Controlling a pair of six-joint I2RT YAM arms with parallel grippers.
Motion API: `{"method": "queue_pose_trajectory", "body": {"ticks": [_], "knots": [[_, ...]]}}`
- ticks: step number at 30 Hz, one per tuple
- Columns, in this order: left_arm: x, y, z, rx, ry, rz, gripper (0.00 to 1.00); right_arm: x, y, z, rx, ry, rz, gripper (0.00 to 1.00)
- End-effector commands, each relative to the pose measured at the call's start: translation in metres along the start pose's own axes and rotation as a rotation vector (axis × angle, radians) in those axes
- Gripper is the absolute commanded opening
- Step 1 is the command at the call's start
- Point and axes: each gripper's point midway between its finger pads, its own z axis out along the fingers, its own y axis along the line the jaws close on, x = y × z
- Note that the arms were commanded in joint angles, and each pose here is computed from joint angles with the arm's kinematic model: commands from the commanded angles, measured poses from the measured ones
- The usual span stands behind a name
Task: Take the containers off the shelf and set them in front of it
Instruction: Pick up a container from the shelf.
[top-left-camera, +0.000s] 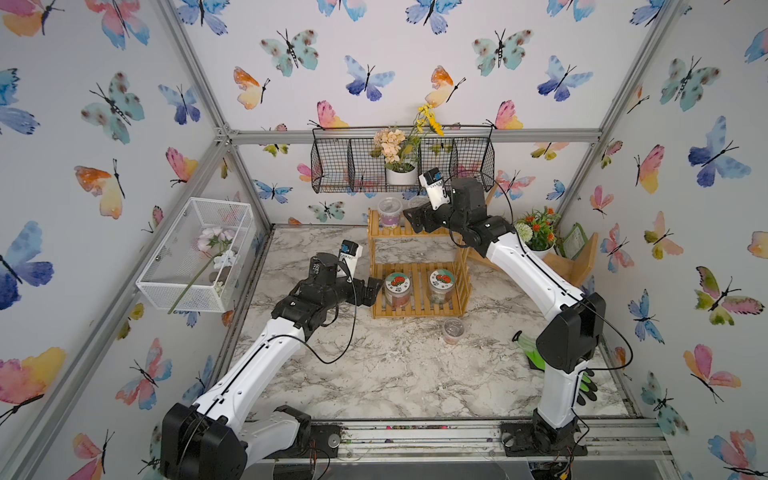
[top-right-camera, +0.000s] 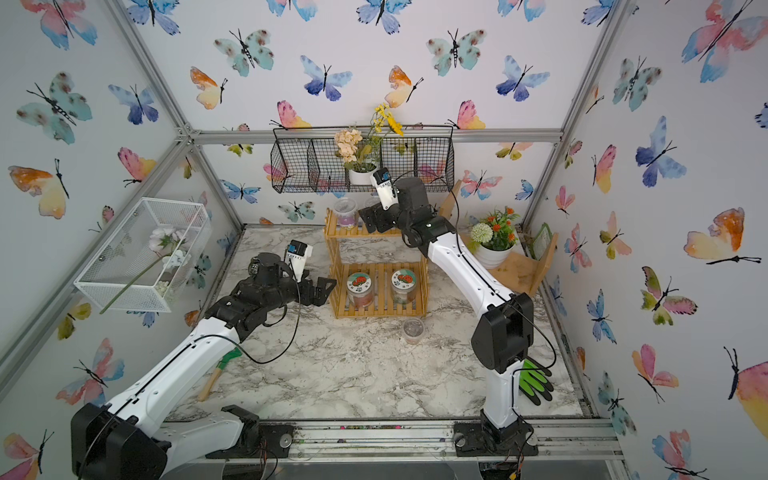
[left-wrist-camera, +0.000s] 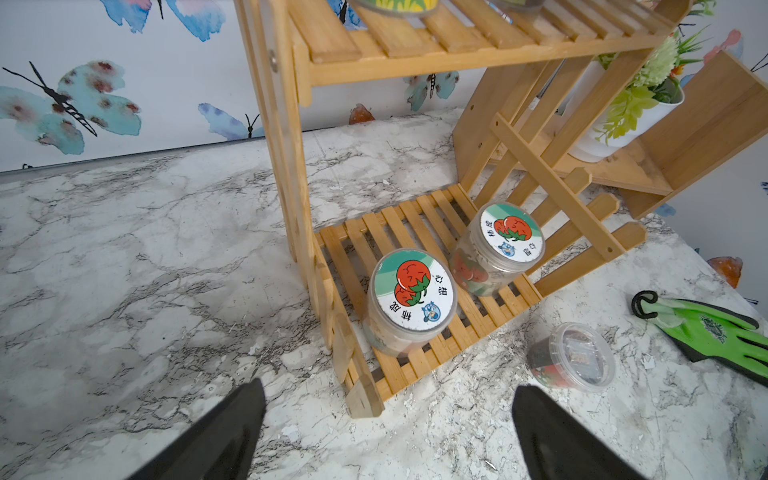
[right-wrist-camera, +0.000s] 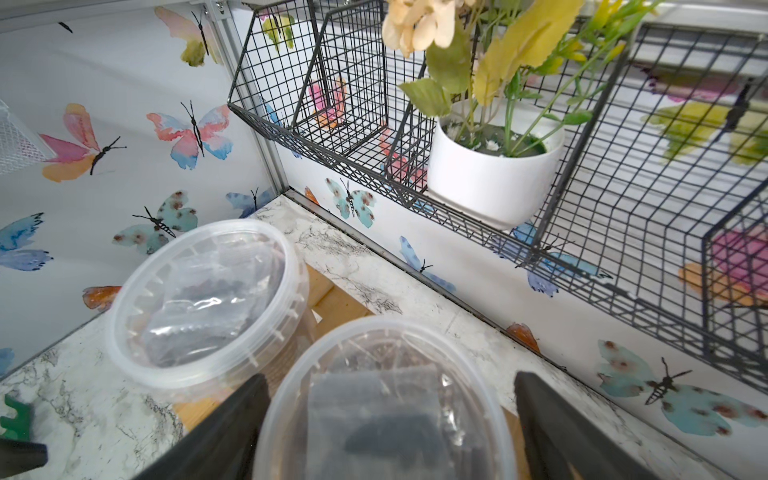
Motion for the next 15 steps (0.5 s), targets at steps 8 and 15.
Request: {"method": "queue_pose_trajectory", "body": {"ticks": [8,15], "knots": [[-0.0093,0.0010,-0.0029,0.001,-0.022,0.012,0.99,-0.0084,-0.0030,-0.0020,0.009,-0.034,-0.008,0.71],[-0.0075,0.0015,-0.0038,0.001,-0.022,0.008,0.99,-0.0088,-0.0026,-0.0081,0.012,-0.039,-0.006,0.64]]}}
